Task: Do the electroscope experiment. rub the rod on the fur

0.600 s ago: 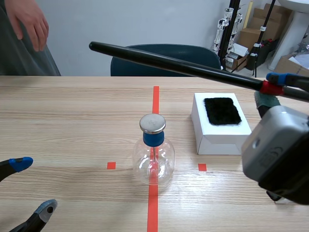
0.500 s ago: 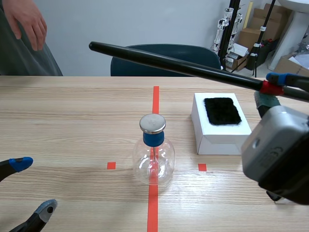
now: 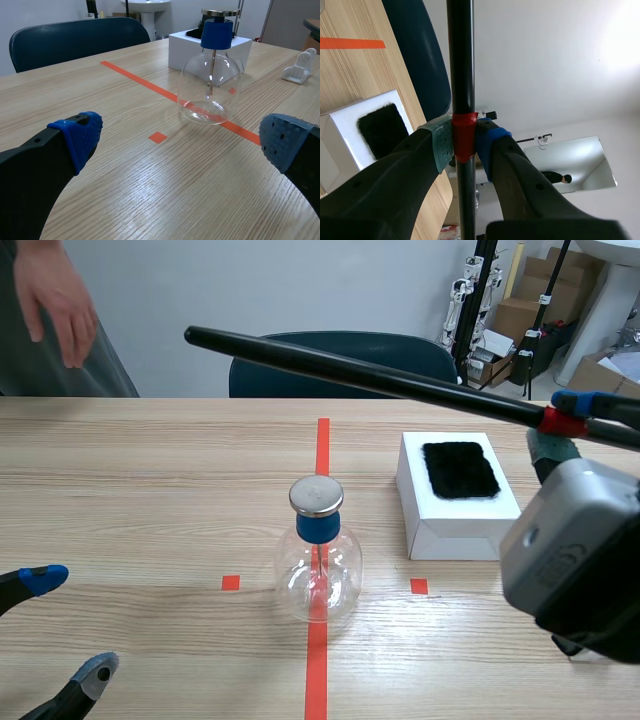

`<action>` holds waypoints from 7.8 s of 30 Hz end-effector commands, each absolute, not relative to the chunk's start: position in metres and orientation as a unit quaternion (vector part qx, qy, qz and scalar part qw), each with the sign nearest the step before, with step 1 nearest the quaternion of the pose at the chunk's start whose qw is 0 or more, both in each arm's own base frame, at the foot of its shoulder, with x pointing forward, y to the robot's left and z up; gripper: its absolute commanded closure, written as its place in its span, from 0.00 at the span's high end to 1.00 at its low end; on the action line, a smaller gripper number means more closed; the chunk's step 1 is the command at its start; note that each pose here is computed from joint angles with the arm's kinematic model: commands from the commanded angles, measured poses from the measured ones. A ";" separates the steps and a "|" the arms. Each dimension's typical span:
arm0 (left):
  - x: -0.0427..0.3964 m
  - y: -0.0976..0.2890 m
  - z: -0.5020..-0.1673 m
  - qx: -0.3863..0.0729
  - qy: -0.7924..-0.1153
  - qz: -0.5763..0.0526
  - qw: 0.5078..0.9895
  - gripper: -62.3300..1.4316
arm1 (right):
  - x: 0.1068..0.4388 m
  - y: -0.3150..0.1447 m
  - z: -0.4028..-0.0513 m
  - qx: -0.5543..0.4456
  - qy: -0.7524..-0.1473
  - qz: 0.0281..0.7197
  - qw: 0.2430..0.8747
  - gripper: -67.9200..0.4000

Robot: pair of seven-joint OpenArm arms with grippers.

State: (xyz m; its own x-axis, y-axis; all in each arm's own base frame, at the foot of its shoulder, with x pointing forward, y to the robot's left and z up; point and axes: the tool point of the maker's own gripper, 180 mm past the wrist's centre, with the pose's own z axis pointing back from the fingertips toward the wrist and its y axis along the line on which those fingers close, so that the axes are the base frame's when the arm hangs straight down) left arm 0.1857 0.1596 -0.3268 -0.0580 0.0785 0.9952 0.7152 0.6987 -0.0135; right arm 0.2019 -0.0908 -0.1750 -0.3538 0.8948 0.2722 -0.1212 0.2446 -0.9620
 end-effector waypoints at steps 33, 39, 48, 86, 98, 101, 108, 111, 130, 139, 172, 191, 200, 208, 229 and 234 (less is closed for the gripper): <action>0.189 0.161 -0.319 -0.293 -0.690 -0.254 0.610 1.00 | 0.277 -0.284 -0.176 -0.602 -0.431 0.374 0.559 0.01; 0.189 0.161 -0.319 -0.293 -0.690 -0.254 0.610 1.00 | 0.307 -0.272 -0.187 -0.603 -0.424 0.463 0.492 0.01; 0.189 0.161 -0.319 -0.293 -0.691 -0.254 0.610 1.00 | 0.350 -0.236 -0.174 -0.601 -0.427 0.565 0.371 0.01; 0.189 0.161 -0.319 -0.293 -0.690 -0.254 0.610 1.00 | 0.381 -0.261 -0.256 -0.551 -0.282 0.737 0.272 0.01; 0.189 0.161 -0.319 -0.293 -0.690 -0.254 0.610 1.00 | 0.379 -0.284 -0.268 -0.553 -0.248 0.738 0.297 0.01; 0.189 0.161 -0.319 -0.293 -0.690 -0.254 0.610 1.00 | 0.377 -0.283 -0.274 -0.539 -0.251 0.746 0.300 0.01; 0.189 0.161 -0.319 -0.293 -0.691 -0.254 0.610 1.00 | 0.377 -0.257 -0.271 -0.527 -0.306 0.743 0.277 0.01; 0.189 0.161 -0.319 -0.293 -0.690 -0.254 0.610 1.00 | 0.378 -0.265 -0.270 -0.533 -0.301 0.732 0.299 0.01; 0.189 0.161 -0.319 -0.293 -0.690 -0.254 0.610 1.00 | 0.383 -0.296 -0.254 -0.601 -0.254 0.678 0.338 0.01; 0.189 0.161 -0.319 -0.293 -0.690 -0.254 0.610 1.00 | 0.378 -0.268 -0.276 -0.533 -0.286 0.732 0.314 0.01; 0.189 0.161 -0.319 -0.293 -0.690 -0.254 0.610 1.00 | 0.381 -0.279 -0.268 -0.553 -0.287 0.704 0.343 0.01; 0.189 0.161 -0.319 -0.293 -0.690 -0.254 0.610 1.00 | 0.383 -0.296 -0.256 -0.591 -0.265 0.675 0.354 0.01; 0.189 0.161 -0.319 -0.293 -0.690 -0.254 0.610 1.00 | 0.379 -0.273 -0.272 -0.540 -0.287 0.722 0.325 0.01; 0.189 0.161 -0.319 -0.293 -0.690 -0.254 0.610 1.00 | 0.379 -0.289 -0.272 -0.556 -0.255 0.711 0.347 0.01; 0.189 0.161 -0.319 -0.293 -0.690 -0.254 0.610 1.00 | 0.374 -0.268 -0.288 -0.500 -0.280 0.751 0.329 0.01; 0.189 0.161 -0.319 -0.293 -0.690 -0.254 0.610 1.00 | 0.379 -0.291 -0.272 -0.551 -0.262 0.704 0.363 0.01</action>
State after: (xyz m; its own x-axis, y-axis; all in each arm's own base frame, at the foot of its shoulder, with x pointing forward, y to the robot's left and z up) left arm 0.1857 0.1596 -0.3268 -0.0580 0.0785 0.9952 0.7152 0.6987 -0.0135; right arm 0.3771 -0.2849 -0.2799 -0.1384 0.8170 -0.5598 -0.2307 -0.5763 -0.7840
